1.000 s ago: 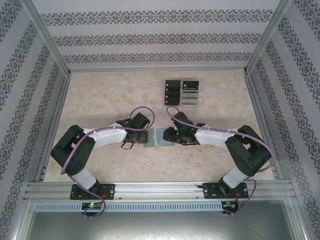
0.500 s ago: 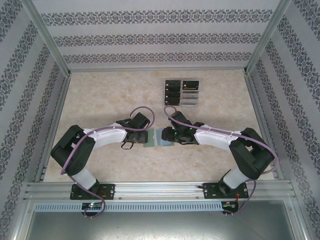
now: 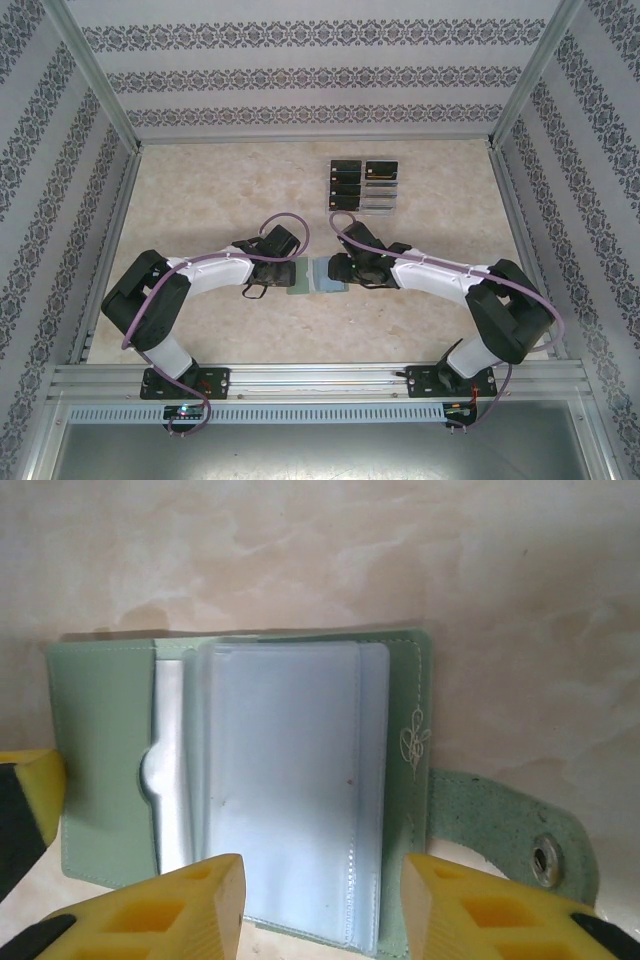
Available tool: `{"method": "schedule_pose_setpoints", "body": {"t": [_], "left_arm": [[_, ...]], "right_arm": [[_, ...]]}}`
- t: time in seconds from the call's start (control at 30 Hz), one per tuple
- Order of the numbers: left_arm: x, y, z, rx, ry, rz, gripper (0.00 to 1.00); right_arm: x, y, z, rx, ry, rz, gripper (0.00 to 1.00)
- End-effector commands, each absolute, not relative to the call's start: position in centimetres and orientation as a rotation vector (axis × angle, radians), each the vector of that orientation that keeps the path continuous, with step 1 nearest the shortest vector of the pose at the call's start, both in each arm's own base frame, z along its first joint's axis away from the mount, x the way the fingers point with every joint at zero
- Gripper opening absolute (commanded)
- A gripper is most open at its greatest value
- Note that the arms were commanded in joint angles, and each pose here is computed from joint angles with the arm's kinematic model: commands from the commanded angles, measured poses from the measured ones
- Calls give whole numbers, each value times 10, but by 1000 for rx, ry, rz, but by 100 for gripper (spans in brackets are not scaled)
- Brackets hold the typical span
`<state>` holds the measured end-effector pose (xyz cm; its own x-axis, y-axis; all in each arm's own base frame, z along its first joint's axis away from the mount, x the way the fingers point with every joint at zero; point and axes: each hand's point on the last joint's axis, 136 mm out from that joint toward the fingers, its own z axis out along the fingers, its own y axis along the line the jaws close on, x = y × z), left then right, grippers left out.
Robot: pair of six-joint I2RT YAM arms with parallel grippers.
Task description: Put the credit cards into the card holder
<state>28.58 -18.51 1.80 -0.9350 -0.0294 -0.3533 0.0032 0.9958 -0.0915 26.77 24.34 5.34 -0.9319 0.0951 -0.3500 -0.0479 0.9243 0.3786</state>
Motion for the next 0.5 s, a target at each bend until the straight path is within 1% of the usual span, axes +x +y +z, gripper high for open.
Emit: {"method": "schedule_pose_setpoints", "body": {"t": [0.0, 0.47], "left_arm": [[286, -201, 17, -11, 2771, -220, 66], [285, -201, 17, -12, 2768, -223, 66]], "right_arm": [[270, 255, 60, -15, 2708, 571, 45], [269, 274, 18, -21, 2805, 616, 44]]}}
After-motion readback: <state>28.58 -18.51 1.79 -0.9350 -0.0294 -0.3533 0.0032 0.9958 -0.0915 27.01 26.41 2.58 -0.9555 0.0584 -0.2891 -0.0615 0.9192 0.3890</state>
